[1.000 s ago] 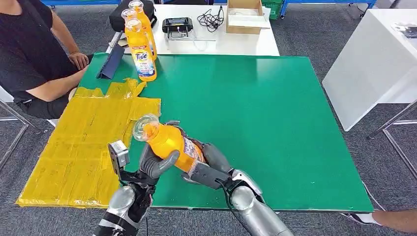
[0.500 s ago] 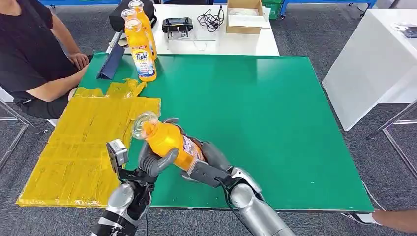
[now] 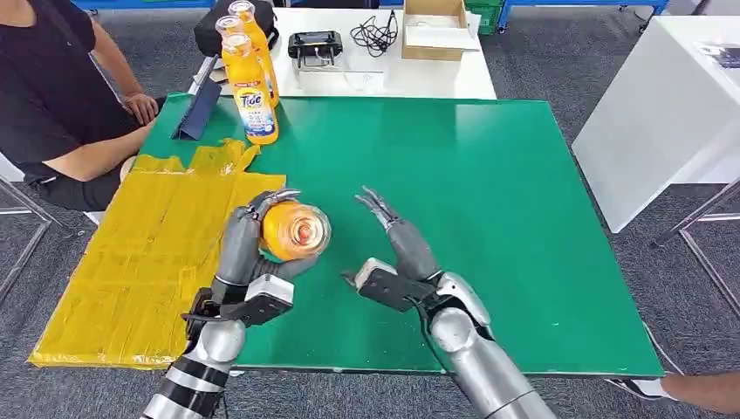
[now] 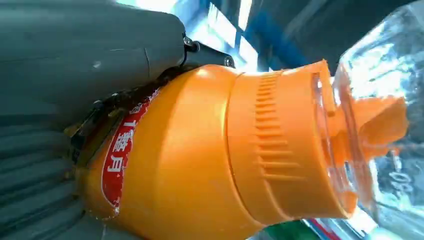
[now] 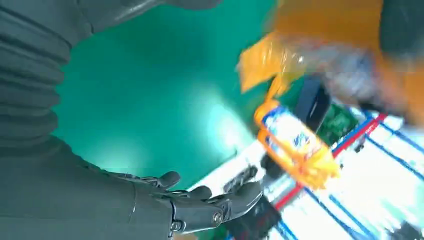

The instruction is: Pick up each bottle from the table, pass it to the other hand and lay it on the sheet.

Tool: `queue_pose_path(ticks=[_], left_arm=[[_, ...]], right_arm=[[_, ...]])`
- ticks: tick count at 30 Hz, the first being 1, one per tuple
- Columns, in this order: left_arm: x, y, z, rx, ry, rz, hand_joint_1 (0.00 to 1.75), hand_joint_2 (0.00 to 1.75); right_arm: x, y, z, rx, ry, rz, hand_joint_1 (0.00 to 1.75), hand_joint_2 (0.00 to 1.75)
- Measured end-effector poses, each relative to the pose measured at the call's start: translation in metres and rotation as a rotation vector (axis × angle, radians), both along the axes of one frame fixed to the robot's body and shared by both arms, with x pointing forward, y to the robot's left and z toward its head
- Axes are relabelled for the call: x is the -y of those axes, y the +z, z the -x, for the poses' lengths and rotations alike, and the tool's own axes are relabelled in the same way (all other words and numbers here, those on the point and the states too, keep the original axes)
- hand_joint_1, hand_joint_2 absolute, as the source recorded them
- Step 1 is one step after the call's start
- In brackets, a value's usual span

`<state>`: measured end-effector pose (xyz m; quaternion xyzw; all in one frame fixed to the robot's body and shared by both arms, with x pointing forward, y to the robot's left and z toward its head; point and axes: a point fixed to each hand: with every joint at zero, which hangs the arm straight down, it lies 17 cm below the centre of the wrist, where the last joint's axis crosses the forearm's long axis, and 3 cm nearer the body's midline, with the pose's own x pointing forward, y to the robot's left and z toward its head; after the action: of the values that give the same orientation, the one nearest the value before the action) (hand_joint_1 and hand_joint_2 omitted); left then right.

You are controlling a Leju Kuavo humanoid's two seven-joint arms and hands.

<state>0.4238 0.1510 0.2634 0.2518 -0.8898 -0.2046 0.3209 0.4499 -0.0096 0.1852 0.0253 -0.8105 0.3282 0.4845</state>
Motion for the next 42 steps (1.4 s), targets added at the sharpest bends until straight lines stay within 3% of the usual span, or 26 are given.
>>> queue_pose_path(ticks=[6, 11, 16, 23, 29, 33, 34, 35, 42], left_arm=[[-0.027, -0.033, -0.015, 0.027, 0.253, -0.296, 1.75, 1.75], [-0.071, -0.107, -0.058, -0.131, 0.447, -0.579, 1.75, 1.75], [-0.106, -0.153, -0.074, -0.249, 0.471, -0.665, 1.75, 1.75], [-0.123, -0.179, -0.08, -0.329, 0.485, -0.706, 1.75, 1.75], [-0.163, -0.217, -0.089, -0.488, 0.541, -0.808, 1.75, 1.75], [-0.17, -0.229, -0.091, -0.537, 0.521, -0.833, 1.75, 1.75], [-0.169, -0.231, -0.091, -0.545, 0.506, -0.83, 0.24, 1.75], [-0.168, -0.233, -0.091, -0.552, 0.489, -0.824, 0.0, 1.75], [-0.162, -0.235, -0.09, -0.563, 0.504, -0.829, 0.0, 1.75]], right_arm=[[0.046, 0.024, -0.015, 0.042, -0.039, -0.048, 0.0, 0.0], [0.061, 0.045, -0.018, 0.08, -0.034, -0.076, 0.0, 0.0], [0.065, 0.051, -0.017, 0.098, -0.03, -0.073, 0.0, 0.0], [0.066, 0.052, -0.017, 0.104, -0.03, -0.07, 0.0, 0.0], [0.065, 0.05, -0.016, 0.104, -0.028, -0.062, 0.0, 0.0], [0.063, 0.048, -0.014, 0.101, -0.025, -0.06, 0.0, 0.0], [0.064, 0.046, -0.013, 0.098, -0.028, -0.059, 0.0, 0.0], [0.064, 0.042, -0.012, 0.092, -0.029, -0.056, 0.0, 0.0], [0.065, 0.023, 0.002, 0.071, -0.034, -0.052, 0.0, 0.0]])
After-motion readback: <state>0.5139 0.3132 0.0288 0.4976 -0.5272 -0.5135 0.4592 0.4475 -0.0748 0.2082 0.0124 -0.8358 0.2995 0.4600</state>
